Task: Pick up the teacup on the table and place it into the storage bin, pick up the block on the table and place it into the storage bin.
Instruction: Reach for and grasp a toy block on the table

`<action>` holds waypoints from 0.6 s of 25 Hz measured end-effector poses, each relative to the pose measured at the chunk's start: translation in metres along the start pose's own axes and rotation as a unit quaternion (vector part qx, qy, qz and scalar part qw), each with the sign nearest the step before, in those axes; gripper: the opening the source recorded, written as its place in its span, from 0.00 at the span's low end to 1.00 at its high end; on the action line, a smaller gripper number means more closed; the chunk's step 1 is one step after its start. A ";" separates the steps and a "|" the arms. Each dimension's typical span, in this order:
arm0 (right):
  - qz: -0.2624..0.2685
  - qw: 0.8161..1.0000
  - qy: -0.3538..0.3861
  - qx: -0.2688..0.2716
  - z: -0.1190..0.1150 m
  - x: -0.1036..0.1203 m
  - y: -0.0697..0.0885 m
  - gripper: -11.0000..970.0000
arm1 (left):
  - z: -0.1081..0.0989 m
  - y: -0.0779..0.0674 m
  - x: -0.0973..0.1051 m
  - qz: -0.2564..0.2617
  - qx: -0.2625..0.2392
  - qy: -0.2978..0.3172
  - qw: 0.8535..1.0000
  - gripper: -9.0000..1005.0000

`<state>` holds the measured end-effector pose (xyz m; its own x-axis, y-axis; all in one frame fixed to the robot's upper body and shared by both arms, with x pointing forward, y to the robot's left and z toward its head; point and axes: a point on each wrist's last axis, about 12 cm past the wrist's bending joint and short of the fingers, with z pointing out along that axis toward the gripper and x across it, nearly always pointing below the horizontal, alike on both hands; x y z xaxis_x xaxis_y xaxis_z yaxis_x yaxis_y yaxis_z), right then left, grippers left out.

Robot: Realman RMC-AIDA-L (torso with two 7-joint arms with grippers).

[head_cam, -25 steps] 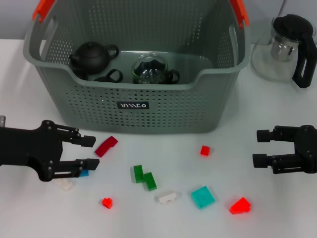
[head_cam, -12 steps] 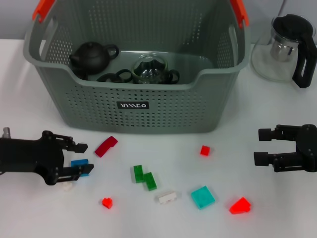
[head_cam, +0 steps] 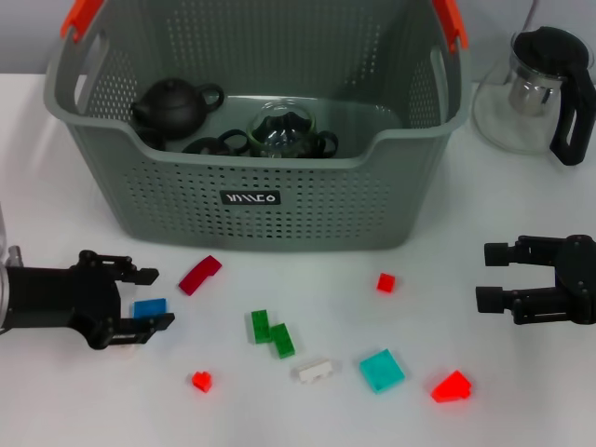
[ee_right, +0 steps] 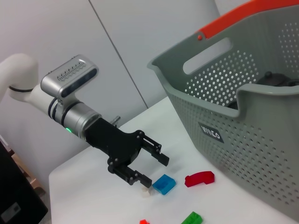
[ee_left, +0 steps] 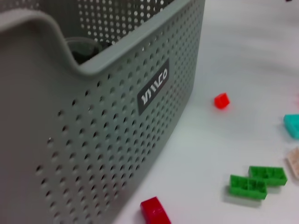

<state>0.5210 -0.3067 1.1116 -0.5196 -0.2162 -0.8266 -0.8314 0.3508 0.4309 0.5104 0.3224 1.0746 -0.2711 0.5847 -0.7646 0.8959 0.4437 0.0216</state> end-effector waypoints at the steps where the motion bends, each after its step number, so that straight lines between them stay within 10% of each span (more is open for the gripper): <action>1: 0.000 1.000 0.000 0.000 0.000 0.000 0.000 0.94 | 0.000 0.000 0.002 0.001 -0.004 0.003 1.000 0.61; 15: 0.002 1.000 0.000 0.000 0.001 0.000 0.000 0.94 | 0.011 -0.003 0.014 0.019 -0.028 0.026 0.999 0.63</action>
<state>0.5211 -0.3063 1.1111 -0.5222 -0.2155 -0.8251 -0.8300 0.3507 0.4337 0.5076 0.3224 1.0566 -0.2576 0.6356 -0.7278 0.8851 0.4574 0.0862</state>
